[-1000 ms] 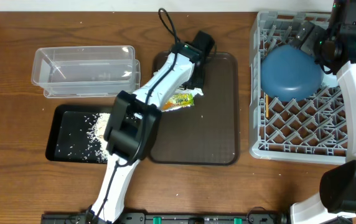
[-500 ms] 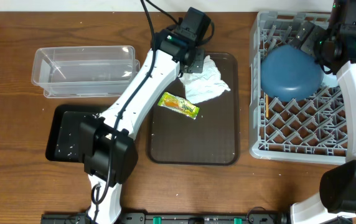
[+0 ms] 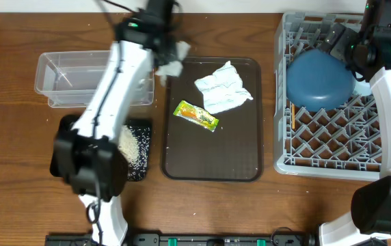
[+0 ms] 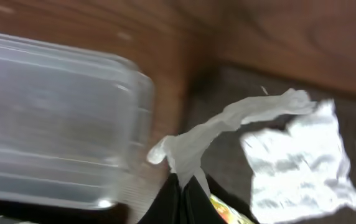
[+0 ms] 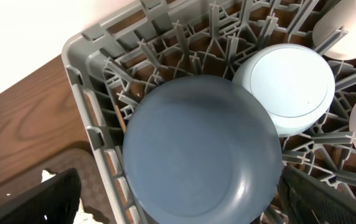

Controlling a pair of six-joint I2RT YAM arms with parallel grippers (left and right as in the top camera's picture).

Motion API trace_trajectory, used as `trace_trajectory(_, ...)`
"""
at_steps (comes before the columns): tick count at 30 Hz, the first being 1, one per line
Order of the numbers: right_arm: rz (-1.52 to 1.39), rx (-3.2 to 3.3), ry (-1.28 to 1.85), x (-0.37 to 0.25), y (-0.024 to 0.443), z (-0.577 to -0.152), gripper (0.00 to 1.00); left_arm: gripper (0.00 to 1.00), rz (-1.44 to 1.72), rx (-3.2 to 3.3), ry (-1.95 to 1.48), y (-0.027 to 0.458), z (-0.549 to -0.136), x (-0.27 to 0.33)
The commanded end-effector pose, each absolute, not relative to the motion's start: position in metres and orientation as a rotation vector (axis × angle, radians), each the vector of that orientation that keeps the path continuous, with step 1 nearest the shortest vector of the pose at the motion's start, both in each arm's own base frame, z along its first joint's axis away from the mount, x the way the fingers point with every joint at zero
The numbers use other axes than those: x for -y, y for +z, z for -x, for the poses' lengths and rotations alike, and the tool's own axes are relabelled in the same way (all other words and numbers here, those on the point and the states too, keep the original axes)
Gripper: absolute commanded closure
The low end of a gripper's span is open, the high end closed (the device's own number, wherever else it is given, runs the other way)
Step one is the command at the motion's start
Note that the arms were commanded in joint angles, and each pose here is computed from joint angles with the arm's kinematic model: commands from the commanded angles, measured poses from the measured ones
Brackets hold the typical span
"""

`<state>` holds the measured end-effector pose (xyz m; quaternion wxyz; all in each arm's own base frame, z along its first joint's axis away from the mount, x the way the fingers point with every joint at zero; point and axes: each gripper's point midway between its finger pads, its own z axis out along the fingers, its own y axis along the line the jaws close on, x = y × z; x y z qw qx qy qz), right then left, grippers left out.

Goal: Sort waste into correct bins and load items into the dishwasher rack
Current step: 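Lift the tissue and carry it to the clear plastic container, then open the left gripper to drop the tissue into the container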

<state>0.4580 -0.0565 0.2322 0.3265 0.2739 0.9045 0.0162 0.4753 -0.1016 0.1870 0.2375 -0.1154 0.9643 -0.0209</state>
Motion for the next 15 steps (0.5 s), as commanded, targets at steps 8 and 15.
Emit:
trace_trajectory(8,-0.728,-2.369,0.046,0.056,0.232,-0.458,0.01,0.94,0.77,-2.474,-0.031,0.226,-0.47,-0.009)
trace_trajectory(15,-0.728,-2.369,0.046,0.056,0.232,-0.458,0.01,0.94,1.008,-2.45,0.036,0.193,-0.458,-0.05)
